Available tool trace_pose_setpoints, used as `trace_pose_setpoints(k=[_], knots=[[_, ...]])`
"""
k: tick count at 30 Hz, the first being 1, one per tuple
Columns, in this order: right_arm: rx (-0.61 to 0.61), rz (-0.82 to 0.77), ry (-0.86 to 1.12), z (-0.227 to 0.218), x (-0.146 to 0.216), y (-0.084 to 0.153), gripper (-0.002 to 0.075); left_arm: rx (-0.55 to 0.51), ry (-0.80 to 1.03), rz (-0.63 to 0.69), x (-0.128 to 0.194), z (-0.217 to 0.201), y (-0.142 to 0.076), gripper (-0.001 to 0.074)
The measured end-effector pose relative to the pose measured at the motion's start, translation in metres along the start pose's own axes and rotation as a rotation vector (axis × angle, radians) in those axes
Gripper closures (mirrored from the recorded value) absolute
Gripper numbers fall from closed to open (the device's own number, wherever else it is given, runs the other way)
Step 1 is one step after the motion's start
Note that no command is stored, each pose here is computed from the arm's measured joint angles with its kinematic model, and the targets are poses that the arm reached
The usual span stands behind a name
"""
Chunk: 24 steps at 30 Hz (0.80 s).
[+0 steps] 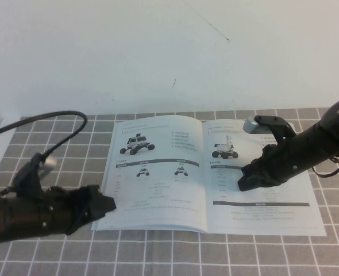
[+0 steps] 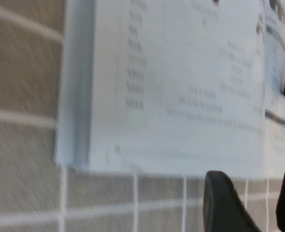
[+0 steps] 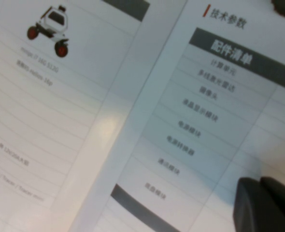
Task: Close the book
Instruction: 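Close the open booklet and leave it lying on the table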
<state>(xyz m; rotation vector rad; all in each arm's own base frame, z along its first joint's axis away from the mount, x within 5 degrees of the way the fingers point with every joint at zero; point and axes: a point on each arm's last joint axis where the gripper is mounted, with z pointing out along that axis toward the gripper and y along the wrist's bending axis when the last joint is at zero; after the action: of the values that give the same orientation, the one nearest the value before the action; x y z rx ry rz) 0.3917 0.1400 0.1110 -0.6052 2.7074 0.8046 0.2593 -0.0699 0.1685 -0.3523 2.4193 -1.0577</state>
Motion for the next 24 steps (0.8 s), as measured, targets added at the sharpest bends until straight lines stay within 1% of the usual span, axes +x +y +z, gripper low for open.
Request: trace_pose_setpoints(k=[3, 5, 8, 11, 13, 19, 21, 24], knots=[[0.0, 0.0, 0.0, 0.0, 0.0, 0.0, 0.0729, 0.002, -0.077, 0.002, -0.027, -0.005, -0.003, 0.0526], [0.0, 0.0, 0.0, 0.0, 0.0, 0.0, 0.0729, -0.002, -0.085, 0.003, -0.049, -0.008, -0.006, 0.054], [0.0, 0.0, 0.0, 0.0, 0.0, 0.0, 0.0729, -0.027, -0.012, 0.048, -0.078, -0.003, -0.01, 0.0544], [0.0, 0.003, -0.002, 0.0, 0.0, -0.001, 0.0729, -0.078, 0.084, 0.091, -0.095, 0.009, -0.006, 0.0534], [0.0, 0.003, -0.002, 0.0, 0.0, -0.001, 0.0729, -0.095, 0.12, 0.091, -0.104, 0.02, 0.0, 0.0499], [-0.001, 0.005, -0.003, 0.0, 0.0, 0.0, 0.0729, -0.091, 0.194, 0.1, -0.127, 0.047, 0.011, 0.0285], [-0.001, 0.005, -0.003, 0.0, 0.0, 0.0, 0.0729, -0.082, 0.228, 0.1, -0.132, 0.057, 0.015, 0.0254], [-0.001, 0.003, -0.003, 0.0, 0.0, 0.0, 0.0729, -0.084, 0.281, 0.089, -0.138, 0.07, 0.024, 0.0239]])
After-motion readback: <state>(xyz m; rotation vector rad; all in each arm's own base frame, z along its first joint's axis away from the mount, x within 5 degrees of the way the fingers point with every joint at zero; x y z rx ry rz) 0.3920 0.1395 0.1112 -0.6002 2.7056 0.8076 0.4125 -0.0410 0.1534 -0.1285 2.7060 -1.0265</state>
